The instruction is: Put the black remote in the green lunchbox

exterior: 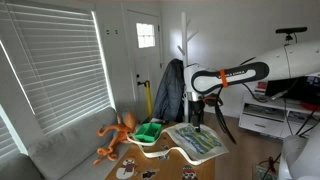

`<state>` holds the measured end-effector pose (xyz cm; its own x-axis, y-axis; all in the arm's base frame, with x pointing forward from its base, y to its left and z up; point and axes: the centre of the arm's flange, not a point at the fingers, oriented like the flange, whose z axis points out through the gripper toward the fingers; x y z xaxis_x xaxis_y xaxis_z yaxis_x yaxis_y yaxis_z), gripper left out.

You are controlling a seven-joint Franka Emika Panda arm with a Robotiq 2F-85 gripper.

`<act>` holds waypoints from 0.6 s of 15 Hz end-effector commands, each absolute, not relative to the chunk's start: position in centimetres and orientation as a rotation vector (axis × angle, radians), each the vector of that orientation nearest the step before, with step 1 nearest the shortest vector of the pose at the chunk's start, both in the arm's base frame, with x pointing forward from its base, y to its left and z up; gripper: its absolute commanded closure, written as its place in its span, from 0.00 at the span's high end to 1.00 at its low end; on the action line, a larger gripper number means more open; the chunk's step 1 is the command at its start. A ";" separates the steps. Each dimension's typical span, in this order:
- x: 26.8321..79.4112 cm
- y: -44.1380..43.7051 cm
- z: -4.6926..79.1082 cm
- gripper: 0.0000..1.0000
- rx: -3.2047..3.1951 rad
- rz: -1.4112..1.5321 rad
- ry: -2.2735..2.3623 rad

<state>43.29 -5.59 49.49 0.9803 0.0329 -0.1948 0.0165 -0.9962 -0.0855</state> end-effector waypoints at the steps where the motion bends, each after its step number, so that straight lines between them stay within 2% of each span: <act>1: 43.3 -5.6 49.5 1.00 -3.043 0.301 -0.038; 9: 43.2 -5.7 49.5 1.00 -3.052 0.263 -0.049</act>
